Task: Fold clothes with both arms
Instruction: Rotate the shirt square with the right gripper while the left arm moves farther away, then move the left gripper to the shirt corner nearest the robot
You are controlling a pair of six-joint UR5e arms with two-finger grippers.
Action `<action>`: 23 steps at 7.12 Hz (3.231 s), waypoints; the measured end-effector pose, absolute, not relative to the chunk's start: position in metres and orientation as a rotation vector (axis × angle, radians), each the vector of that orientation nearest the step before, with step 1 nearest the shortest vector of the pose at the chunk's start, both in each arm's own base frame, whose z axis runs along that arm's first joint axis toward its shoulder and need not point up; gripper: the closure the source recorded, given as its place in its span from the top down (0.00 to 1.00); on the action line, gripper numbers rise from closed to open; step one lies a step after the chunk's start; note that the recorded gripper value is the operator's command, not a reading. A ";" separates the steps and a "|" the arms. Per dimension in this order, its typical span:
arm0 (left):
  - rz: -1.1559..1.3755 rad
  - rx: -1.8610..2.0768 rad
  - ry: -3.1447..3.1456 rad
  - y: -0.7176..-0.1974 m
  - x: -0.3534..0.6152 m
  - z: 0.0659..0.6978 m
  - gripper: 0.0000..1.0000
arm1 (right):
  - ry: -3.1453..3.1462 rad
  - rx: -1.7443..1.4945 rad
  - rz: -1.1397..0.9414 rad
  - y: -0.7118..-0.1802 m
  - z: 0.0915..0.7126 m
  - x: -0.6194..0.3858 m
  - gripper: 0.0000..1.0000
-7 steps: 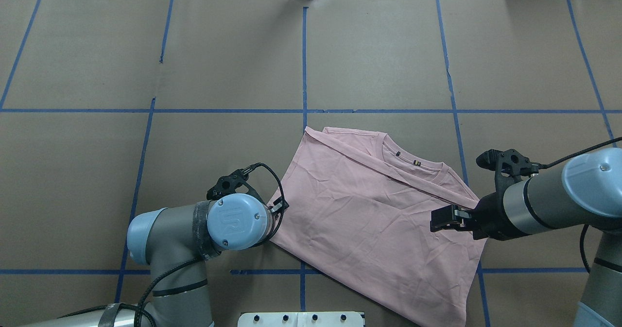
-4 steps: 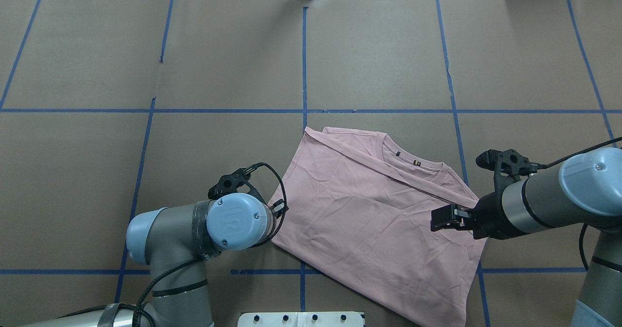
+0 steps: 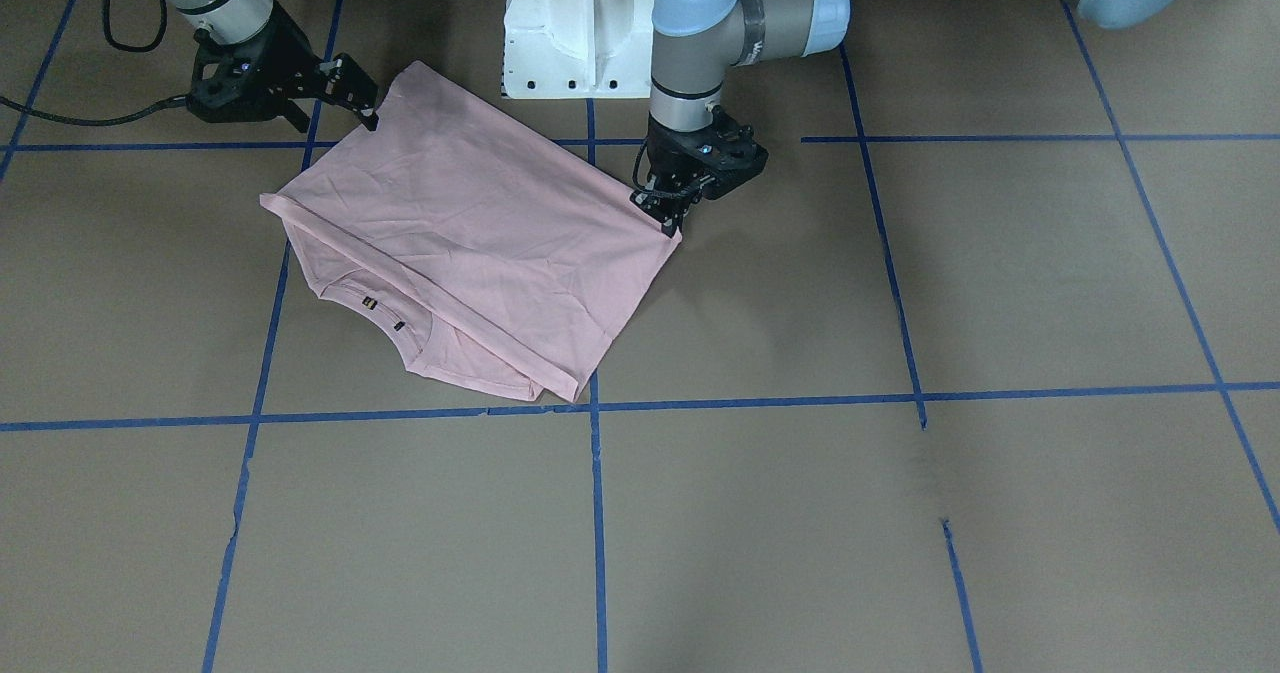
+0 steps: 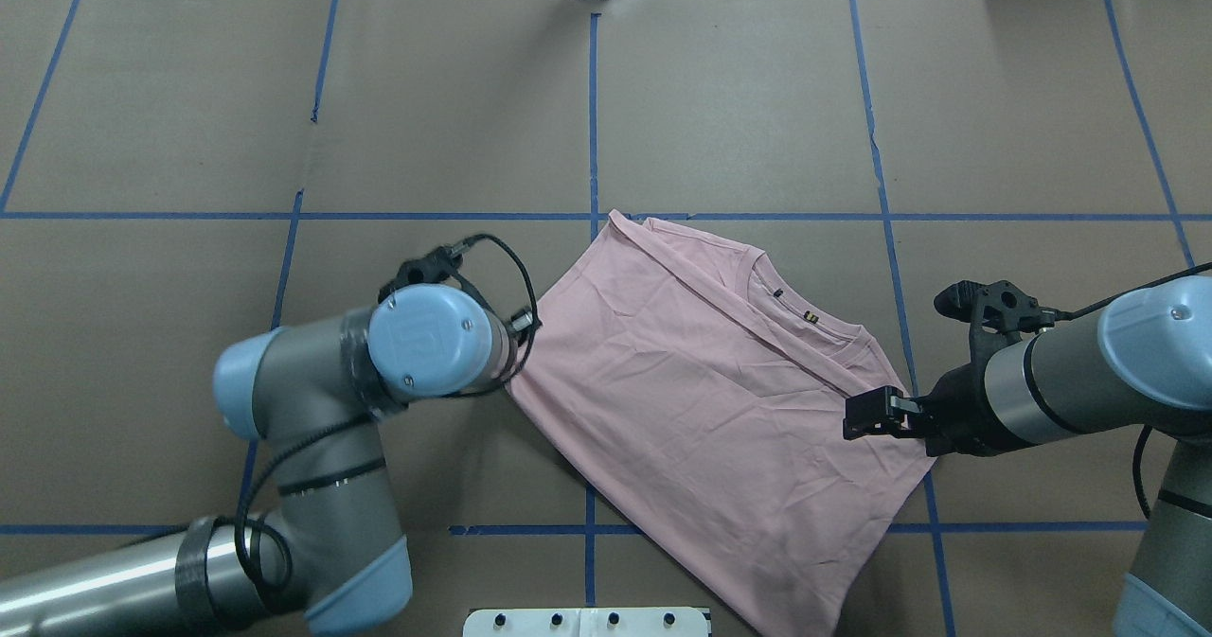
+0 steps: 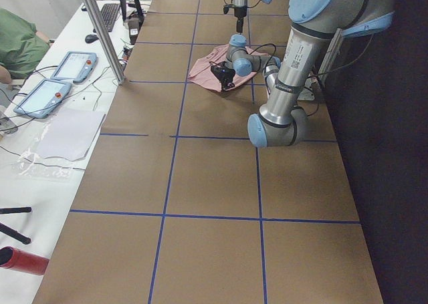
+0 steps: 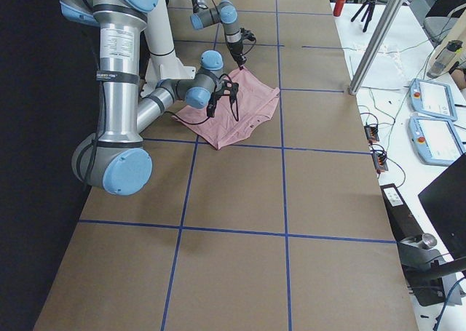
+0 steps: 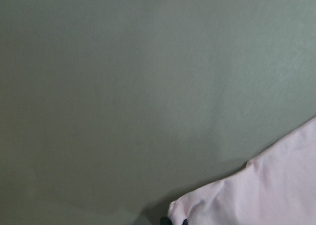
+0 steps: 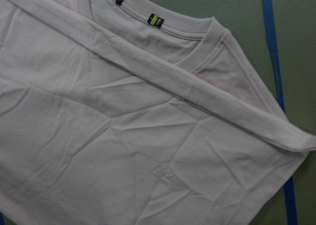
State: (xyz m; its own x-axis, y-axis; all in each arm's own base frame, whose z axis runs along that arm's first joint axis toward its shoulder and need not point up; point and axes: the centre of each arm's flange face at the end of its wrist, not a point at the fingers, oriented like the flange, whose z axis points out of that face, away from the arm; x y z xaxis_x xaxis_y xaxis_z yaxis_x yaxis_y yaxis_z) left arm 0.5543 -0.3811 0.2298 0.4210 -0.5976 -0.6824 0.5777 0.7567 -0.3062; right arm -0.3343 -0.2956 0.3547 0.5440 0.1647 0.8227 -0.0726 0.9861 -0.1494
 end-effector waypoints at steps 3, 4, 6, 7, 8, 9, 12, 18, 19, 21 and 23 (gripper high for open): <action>-0.853 0.098 0.915 -0.485 0.536 0.236 0.00 | -0.986 -0.086 0.162 -0.303 0.355 -0.330 1.00; -0.867 0.154 0.927 -0.523 0.545 0.240 0.00 | -0.985 -0.084 0.167 -0.305 0.355 -0.329 1.00; -0.847 0.231 0.954 -0.576 0.558 0.231 0.00 | -0.998 -0.077 0.168 -0.310 0.349 -0.331 1.00; -0.826 0.273 0.968 -0.593 0.563 0.230 0.00 | -1.010 -0.073 0.165 -0.314 0.344 -0.336 1.00; -0.806 0.334 0.982 -0.610 0.569 0.236 0.00 | -1.019 -0.069 0.163 -0.317 0.339 -0.341 1.00; -0.787 0.398 0.996 -0.625 0.577 0.244 0.00 | -1.025 -0.065 0.161 -0.319 0.335 -0.344 1.00; -0.719 0.510 1.031 -0.648 0.584 0.269 0.98 | -1.027 -0.061 0.161 -0.321 0.334 -0.349 1.00; -0.642 0.332 1.059 -0.640 0.566 0.245 1.00 | -1.031 -0.031 0.205 -0.356 0.327 -0.359 1.00; -0.626 0.259 1.058 -0.618 0.548 0.251 1.00 | -1.033 -0.025 0.210 -0.361 0.326 -0.357 1.00; -0.613 0.145 1.044 -0.547 0.498 0.264 1.00 | -1.042 -0.018 0.213 -0.367 0.322 -0.355 1.00; -0.647 -0.010 0.984 -0.452 0.491 0.257 1.00 | -1.039 -0.019 0.214 -0.368 0.323 -0.356 1.00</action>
